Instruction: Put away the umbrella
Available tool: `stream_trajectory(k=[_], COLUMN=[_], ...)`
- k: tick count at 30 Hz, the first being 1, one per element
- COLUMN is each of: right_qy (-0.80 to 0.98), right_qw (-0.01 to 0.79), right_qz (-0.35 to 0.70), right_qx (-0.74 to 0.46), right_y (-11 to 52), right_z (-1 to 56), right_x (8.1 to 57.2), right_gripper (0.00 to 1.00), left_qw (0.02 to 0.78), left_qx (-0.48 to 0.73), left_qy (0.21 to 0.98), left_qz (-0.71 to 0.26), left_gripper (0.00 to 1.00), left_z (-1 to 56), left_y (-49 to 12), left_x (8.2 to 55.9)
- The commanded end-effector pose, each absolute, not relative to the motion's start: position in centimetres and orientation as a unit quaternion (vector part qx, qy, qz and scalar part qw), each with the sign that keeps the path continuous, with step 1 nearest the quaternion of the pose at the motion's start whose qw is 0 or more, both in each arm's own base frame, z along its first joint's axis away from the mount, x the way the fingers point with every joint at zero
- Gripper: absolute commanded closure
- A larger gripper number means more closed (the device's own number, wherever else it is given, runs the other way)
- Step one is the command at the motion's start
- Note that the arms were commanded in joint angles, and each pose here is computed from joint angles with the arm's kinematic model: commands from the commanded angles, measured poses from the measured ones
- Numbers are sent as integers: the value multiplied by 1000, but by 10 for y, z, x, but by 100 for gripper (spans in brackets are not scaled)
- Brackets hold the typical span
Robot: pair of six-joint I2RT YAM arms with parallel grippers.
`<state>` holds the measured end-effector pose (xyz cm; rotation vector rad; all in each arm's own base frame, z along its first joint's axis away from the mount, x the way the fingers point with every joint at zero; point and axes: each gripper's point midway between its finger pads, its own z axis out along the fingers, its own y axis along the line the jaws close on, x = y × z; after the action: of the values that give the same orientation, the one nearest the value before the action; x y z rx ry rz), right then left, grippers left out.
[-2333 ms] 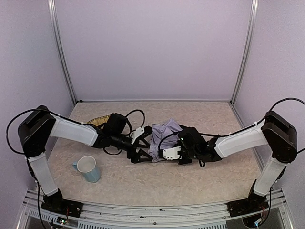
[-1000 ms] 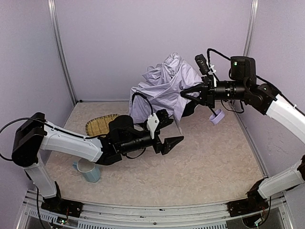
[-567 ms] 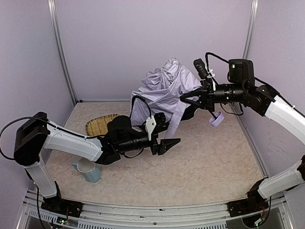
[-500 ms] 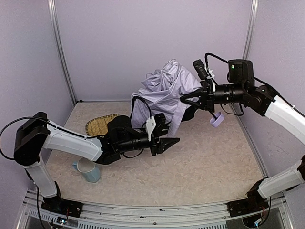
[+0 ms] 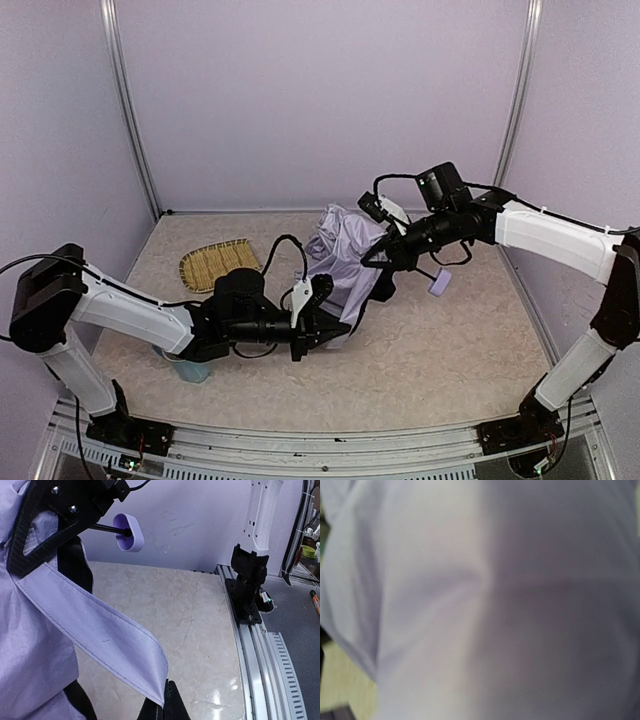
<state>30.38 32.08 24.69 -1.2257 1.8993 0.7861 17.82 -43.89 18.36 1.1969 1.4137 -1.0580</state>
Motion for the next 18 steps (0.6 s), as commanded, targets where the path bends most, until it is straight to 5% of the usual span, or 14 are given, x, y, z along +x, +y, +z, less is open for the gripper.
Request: stream_trajectory(k=[1,7,10,18], right_qy=[751,778,775,725], right_qw=[335,227,208,295], right_qz=[306,341,362,375], right_qx=[-479,-477,-474,-496], right_y=[320,319,322,321], right_z=[207,103,86,129], right_x=[315,315,311,306], right_gripper=[82,47,2,0], left_qw=[427,395,393,396], left_qx=[490,467,475,475], left_qy=[619,667,659,669], left_qz=[-440,-425,-430,-412], left_gripper=[100,100,100,100], left_z=[151,118,122,121], left_y=[-422,-398,-392,-375], left_x=[162,178,171,164])
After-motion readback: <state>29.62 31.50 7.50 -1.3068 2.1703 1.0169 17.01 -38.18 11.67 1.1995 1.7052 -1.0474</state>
